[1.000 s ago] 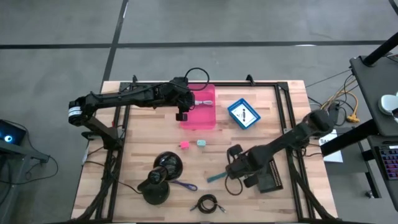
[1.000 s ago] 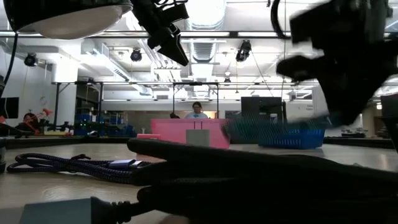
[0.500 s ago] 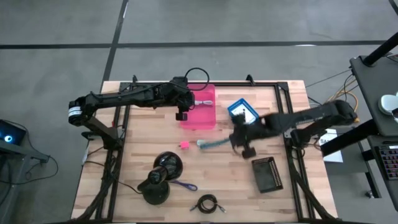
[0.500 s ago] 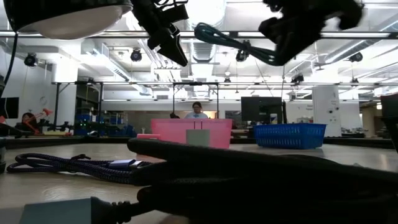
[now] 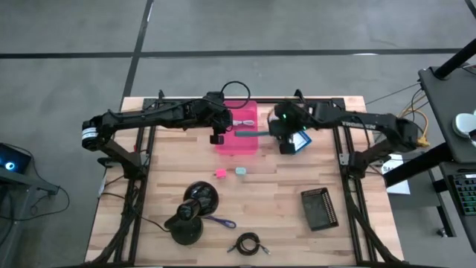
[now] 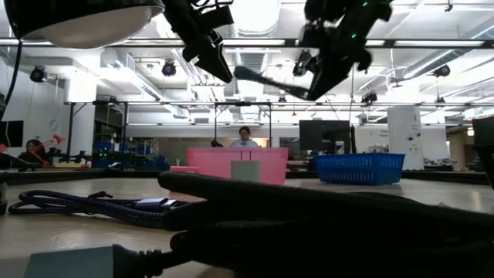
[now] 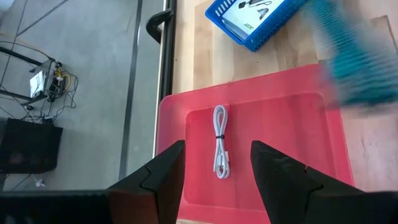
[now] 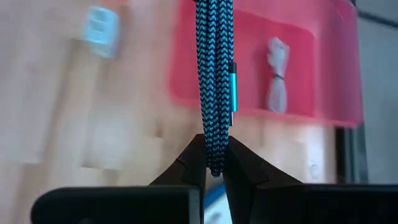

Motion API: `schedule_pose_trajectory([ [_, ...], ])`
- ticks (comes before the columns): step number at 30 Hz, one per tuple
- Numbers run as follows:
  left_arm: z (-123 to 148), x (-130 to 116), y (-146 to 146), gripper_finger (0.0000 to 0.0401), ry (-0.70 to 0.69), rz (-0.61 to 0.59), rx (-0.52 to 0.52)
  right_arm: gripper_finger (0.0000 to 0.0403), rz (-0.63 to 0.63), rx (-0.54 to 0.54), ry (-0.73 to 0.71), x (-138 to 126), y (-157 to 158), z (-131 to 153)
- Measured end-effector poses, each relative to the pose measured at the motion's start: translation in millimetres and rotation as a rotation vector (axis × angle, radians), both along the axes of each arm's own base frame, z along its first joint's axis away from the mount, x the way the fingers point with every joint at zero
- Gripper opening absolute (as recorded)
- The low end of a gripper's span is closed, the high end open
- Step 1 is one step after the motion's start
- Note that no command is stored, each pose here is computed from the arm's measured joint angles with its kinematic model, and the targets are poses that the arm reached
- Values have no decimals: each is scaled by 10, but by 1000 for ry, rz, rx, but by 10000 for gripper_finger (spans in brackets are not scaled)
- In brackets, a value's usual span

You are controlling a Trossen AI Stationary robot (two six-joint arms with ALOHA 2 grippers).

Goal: Pick and place items into bin
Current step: Put the light blue charger cable into the pink bin

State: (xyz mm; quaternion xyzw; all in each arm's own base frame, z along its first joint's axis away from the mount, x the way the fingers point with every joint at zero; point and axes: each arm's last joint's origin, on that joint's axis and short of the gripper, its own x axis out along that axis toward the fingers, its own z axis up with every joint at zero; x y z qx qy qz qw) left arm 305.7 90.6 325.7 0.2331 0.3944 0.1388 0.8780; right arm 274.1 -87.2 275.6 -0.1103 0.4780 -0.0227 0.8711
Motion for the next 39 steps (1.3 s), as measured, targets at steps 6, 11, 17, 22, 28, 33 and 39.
schedule_pose_trajectory([
  [6, -2, -2, -1, 167, 4, 1, 1, 22, -81, -9, 25, 193, -395, -20],
  [11, 1, -2, -3, 167, 0, 0, 0, 22, -98, -6, 50, 450, -676, -58],
  [17, 5, 2, -2, 167, -5, -1, 1, 22, -91, 24, 93, 745, -974, -115],
  [22, 6, 0, -1, 167, -4, -1, 1, 22, -90, 25, 139, 892, -1238, -190],
  [28, -2, -7, -3, 167, 8, -1, -2, 22, -122, 94, 178, 972, -1545, -328],
  [33, 5, -1, 0, 167, -2, -1, 1, 22, -153, 115, 203, 1037, -1752, -434],
  [39, 5, -1, 0, 167, -2, -1, 1, 22, -168, 127, 225, 1075, -1911, -531],
])
